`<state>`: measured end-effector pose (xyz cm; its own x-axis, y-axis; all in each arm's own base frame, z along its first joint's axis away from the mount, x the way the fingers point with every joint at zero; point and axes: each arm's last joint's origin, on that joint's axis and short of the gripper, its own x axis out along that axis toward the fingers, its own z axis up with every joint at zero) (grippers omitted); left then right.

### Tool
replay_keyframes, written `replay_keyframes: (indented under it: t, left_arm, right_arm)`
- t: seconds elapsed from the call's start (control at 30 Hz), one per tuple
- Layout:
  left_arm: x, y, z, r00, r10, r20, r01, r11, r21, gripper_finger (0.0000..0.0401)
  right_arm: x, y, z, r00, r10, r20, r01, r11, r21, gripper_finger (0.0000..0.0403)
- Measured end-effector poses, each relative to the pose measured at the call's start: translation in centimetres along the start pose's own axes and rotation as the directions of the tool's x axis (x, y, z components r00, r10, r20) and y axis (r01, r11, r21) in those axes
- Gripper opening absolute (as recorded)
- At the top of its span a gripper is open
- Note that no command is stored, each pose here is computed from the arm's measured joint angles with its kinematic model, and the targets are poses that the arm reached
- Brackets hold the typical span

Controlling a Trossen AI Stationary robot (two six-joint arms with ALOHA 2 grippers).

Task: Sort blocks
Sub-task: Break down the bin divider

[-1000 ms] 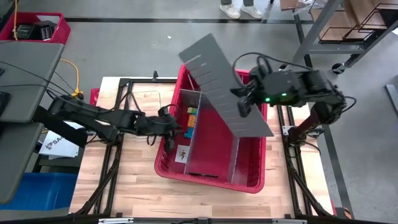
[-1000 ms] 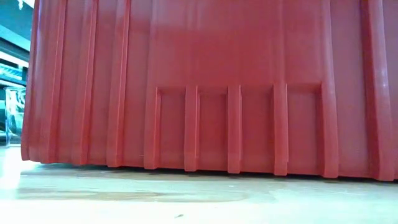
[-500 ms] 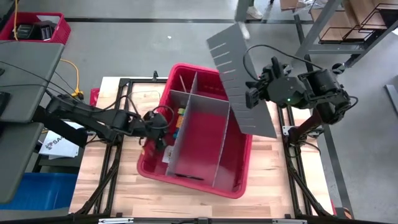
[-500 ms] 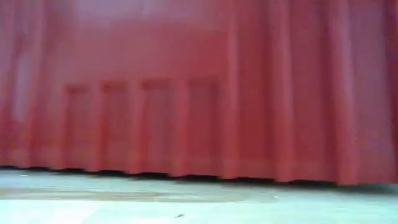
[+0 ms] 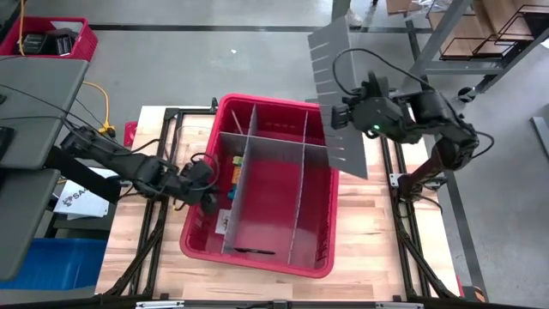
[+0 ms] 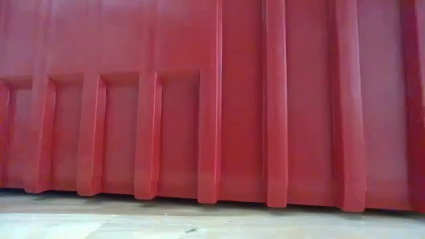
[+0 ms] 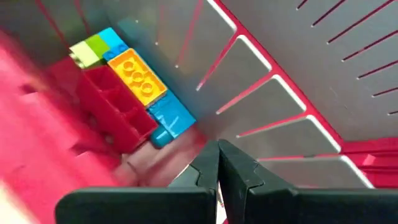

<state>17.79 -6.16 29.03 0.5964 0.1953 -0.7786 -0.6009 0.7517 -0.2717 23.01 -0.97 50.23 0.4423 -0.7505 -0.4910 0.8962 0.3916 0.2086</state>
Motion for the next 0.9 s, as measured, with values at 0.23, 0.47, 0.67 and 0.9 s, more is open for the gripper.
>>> replay_keyframes:
  t: [0.23,0.47,0.67,0.9]
  left_arm:
    - [-2.5,1.9,-0.6,1.0,0.003,0.023,-0.002,0.999,-0.035,0.0]
    - [-3.9,2.9,-0.7,0.998,-0.022,0.065,0.026,0.998,-0.065,0.0]
    - [-3.9,2.9,-0.7,0.997,-0.017,0.071,0.021,0.998,-0.065,0.0]
    - [-3.9,2.9,-0.6,0.996,-0.014,0.084,0.02,0.997,-0.07,0.0]
  right_arm:
    - [3.1,-2.0,1.9,0.992,-0.123,-0.024,0.122,0.991,-0.048,0.0]
    - [4.5,-6.3,4.7,0.962,-0.273,0.004,0.273,0.962,-0.017,0.0]
    - [6.1,-8.8,3.6,0.941,-0.316,-0.118,0.317,0.948,-0.017,0.0]
    - [7.6,-11.4,-2.8,0.863,-0.327,-0.384,0.37,0.928,0.043,0.0]
